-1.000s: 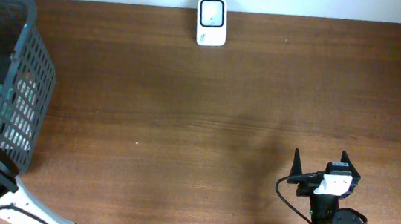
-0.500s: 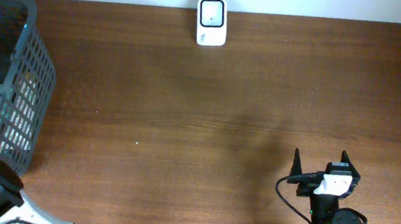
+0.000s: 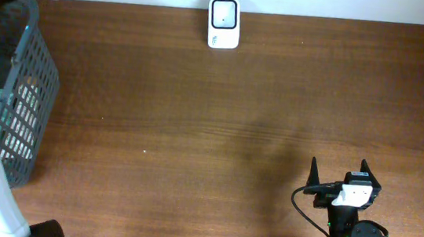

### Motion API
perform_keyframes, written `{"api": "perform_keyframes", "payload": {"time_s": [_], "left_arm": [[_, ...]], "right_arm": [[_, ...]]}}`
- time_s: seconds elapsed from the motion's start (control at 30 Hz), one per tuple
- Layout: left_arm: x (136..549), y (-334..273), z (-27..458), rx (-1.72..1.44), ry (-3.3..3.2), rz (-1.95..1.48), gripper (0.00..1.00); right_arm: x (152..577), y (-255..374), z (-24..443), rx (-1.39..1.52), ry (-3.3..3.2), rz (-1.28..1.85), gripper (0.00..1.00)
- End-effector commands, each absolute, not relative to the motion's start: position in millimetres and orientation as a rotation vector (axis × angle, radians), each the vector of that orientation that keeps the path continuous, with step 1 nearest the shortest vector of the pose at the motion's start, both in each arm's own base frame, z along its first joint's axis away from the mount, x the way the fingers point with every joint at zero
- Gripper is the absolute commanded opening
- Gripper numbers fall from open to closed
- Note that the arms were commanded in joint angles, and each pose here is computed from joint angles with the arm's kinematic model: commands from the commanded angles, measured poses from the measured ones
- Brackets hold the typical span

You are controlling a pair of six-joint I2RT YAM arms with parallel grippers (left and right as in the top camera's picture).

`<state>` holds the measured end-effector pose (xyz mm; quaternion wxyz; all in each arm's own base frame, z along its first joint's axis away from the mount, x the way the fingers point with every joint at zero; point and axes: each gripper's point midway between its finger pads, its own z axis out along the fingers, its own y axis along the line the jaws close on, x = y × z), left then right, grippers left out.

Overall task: Scan the item barcode
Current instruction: 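Grasp the red-purple package and place it on the table near the scanner, then return the left gripper into the basket for the green wipes pack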

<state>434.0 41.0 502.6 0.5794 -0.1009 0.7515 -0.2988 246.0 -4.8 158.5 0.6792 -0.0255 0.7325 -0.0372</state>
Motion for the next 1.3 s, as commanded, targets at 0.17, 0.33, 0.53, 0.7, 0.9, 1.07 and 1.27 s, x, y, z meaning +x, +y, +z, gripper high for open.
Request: {"api": "perform_keyframes", "payload": {"time_s": [0.17,0.33,0.53,0.7,0.9,1.07,1.27], "left_arm": [[433,-166,379,0.113,2.235,-0.634,0.0],[430,-259,235,0.35,2.594,-0.57,0.0],[422,-300,112,0.55,2.8,-0.378,0.0],[438,-311,76,0.571,2.759,-0.225,0.11],[443,-315,77,0.718,2.695,-0.198,0.93],[449,-315,194,0.678,2.578,-0.246,0.99],[460,-170,370,0.209,2.32,-0.257,0.99]], "right_arm": [[246,-5,155,-0.061,1.65,-0.093,0.98],[246,-5,155,-0.061,1.65,-0.093,0.98],[246,-5,155,-0.061,1.65,-0.093,0.98],[246,-5,155,-0.061,1.65,-0.093,0.98],[246,-5,155,-0.061,1.65,-0.093,0.98],[246,-5,155,-0.061,1.65,-0.093,0.98],[246,-5,155,-0.061,1.65,-0.093,0.98]]}}
